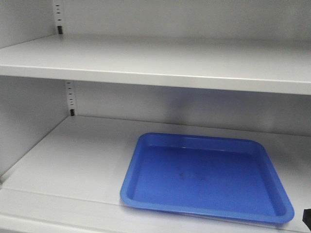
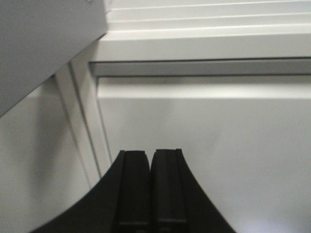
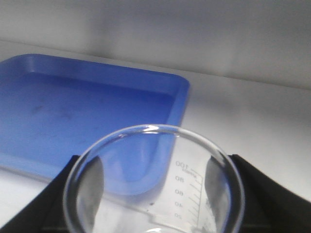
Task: Pick beaker and place in left cabinet
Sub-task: 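Position the base in front of the shelf with the blue tray, then extend the right gripper over the blue tray and lower the beaker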
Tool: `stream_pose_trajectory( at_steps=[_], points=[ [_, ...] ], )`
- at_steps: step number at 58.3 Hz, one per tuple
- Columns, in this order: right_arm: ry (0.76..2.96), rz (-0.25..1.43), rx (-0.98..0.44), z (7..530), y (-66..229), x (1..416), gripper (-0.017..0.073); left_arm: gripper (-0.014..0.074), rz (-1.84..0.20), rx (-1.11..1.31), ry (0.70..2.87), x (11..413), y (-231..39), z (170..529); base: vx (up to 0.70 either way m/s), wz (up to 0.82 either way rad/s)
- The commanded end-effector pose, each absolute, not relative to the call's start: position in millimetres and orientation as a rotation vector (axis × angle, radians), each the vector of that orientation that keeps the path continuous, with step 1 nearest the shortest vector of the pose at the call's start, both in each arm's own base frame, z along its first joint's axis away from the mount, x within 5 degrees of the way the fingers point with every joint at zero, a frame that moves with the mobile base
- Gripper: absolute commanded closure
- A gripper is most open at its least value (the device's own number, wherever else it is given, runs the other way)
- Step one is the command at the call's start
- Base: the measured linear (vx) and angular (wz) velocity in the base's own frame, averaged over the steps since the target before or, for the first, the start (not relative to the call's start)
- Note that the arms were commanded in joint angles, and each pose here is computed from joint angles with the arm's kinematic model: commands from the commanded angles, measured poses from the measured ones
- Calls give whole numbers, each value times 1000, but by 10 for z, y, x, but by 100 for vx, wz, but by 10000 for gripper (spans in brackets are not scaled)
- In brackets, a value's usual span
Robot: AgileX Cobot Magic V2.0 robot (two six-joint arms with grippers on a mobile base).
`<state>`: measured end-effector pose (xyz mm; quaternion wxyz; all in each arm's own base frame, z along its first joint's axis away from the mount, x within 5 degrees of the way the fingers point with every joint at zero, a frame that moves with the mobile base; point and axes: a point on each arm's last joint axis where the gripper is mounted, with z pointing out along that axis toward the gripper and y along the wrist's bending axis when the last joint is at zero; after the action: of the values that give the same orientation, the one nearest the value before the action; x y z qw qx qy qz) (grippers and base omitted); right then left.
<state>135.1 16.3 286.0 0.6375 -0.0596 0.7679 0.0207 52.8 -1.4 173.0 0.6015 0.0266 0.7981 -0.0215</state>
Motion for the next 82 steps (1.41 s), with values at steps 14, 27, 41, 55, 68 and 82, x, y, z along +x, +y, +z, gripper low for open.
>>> stream_pose_trajectory(
  at_steps=[14, 27, 41, 55, 68, 82],
  points=[
    [1682, 68, -177, 3001, 200, 1360, 564, 590, -68, 62, 1753, 534, -25, 1841, 11, -19],
    [1682, 68, -177, 3001, 200, 1360, 564, 590, -68, 62, 1753, 534, -25, 1841, 3, -8],
    [1682, 70, -177, 3001, 201, 1360, 564, 590, -68, 62, 1753, 534, -25, 1841, 0, 0],
    [1608, 155, -232, 3058, 287, 1368, 563, 590, -68, 62, 1753, 534, -25, 1841, 0, 0],
    [1586, 341, -367, 3081, 545, 1918, 561, 590, -68, 62, 1753, 534, -25, 1841, 0, 0],
    [1571, 497, -430, 3031, 785, 2772, 561, 590, -68, 62, 1753, 534, -25, 1841, 0, 0]
  ],
)
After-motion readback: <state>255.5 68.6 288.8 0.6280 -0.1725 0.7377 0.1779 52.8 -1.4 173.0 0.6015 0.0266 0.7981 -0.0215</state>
